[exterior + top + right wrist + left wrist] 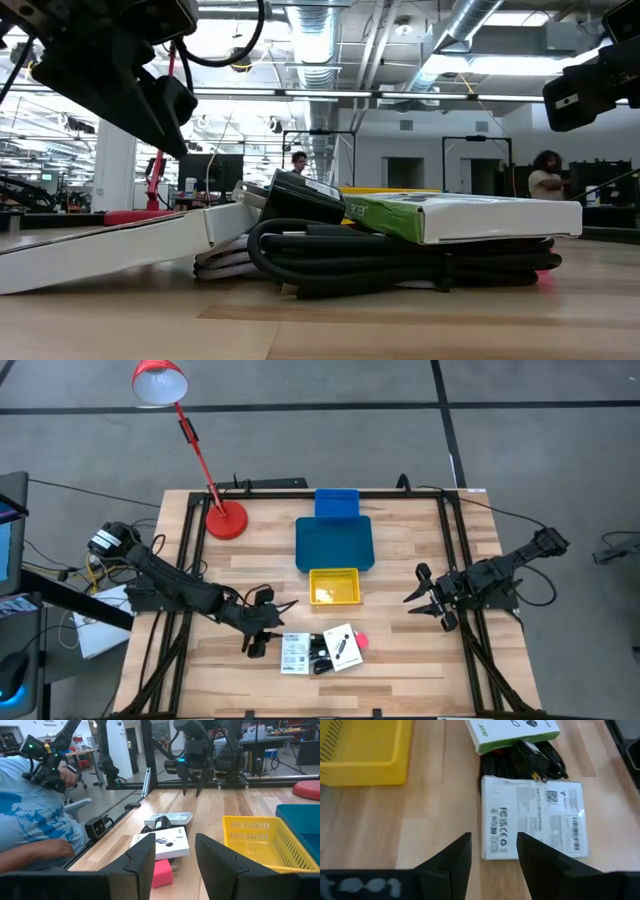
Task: Pick and place items into bin
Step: Put the left white card reader box into the yellow basket
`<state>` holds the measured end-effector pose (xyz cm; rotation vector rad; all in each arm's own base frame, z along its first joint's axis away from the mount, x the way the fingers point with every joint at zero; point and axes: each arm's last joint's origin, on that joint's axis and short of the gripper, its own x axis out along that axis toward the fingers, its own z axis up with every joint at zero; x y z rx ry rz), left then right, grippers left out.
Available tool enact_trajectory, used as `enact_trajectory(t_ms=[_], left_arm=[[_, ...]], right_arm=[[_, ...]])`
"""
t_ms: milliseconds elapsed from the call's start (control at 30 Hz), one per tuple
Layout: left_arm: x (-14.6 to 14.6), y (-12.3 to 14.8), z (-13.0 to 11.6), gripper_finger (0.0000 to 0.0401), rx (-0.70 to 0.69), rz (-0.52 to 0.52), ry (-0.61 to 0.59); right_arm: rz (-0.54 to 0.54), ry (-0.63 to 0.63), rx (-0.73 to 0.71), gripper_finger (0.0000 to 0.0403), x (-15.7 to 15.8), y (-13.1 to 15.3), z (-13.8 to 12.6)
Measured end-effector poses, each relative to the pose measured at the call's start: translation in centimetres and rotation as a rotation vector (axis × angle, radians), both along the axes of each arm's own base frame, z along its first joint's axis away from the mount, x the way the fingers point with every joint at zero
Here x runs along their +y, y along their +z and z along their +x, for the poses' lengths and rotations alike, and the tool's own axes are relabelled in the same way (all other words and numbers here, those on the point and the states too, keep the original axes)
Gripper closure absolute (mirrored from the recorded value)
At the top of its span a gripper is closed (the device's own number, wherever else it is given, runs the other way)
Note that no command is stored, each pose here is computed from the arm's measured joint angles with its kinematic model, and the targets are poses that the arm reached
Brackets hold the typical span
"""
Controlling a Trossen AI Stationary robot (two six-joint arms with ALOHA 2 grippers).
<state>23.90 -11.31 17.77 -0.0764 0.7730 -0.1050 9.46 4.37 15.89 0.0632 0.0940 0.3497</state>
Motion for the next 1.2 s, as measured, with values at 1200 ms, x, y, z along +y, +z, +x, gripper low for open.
enact_trajectory(t_ms=[1200], left_arm=[[2.6, -0.4, 0.7, 0.0253, 0.101, -0.084, -0.142]], right_arm=[[0.000, 0.000, 0.000, 0.0268, 0.0, 0.0, 0.0]])
